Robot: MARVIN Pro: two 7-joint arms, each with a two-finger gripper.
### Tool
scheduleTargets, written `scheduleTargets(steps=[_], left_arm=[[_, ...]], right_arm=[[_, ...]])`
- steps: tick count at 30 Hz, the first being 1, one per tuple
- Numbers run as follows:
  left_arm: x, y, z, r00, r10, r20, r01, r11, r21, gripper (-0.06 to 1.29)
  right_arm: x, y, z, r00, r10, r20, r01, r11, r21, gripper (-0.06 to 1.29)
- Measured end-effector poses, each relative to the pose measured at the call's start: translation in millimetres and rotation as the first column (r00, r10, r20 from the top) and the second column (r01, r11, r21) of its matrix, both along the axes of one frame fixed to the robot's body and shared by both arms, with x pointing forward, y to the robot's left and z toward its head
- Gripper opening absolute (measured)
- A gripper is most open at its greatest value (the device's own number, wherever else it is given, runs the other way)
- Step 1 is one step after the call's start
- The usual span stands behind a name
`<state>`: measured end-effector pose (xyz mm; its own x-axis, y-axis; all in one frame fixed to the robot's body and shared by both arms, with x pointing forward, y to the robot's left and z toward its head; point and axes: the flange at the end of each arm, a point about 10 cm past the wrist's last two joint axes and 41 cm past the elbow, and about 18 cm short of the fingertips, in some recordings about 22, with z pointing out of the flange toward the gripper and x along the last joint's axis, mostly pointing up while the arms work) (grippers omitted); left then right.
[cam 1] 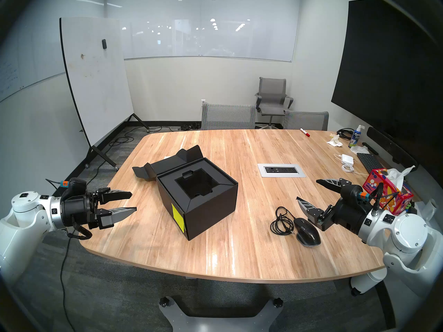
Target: Open the box and place the mouse inside
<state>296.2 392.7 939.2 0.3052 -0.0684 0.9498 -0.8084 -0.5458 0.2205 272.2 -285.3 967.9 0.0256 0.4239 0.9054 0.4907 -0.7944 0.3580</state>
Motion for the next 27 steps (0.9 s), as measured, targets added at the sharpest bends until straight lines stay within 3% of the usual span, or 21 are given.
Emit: scheduleTargets(steps=[27], left_arm=[[0.2,-0.3,1.2,1.0,-0.006,0.003,0.006,1.0,-0.001,1.21]], right_arm=[[0.5,-1.9,-2.6,1.0,-0.003,-0.008,0.003,1.0,0.002,1.23]])
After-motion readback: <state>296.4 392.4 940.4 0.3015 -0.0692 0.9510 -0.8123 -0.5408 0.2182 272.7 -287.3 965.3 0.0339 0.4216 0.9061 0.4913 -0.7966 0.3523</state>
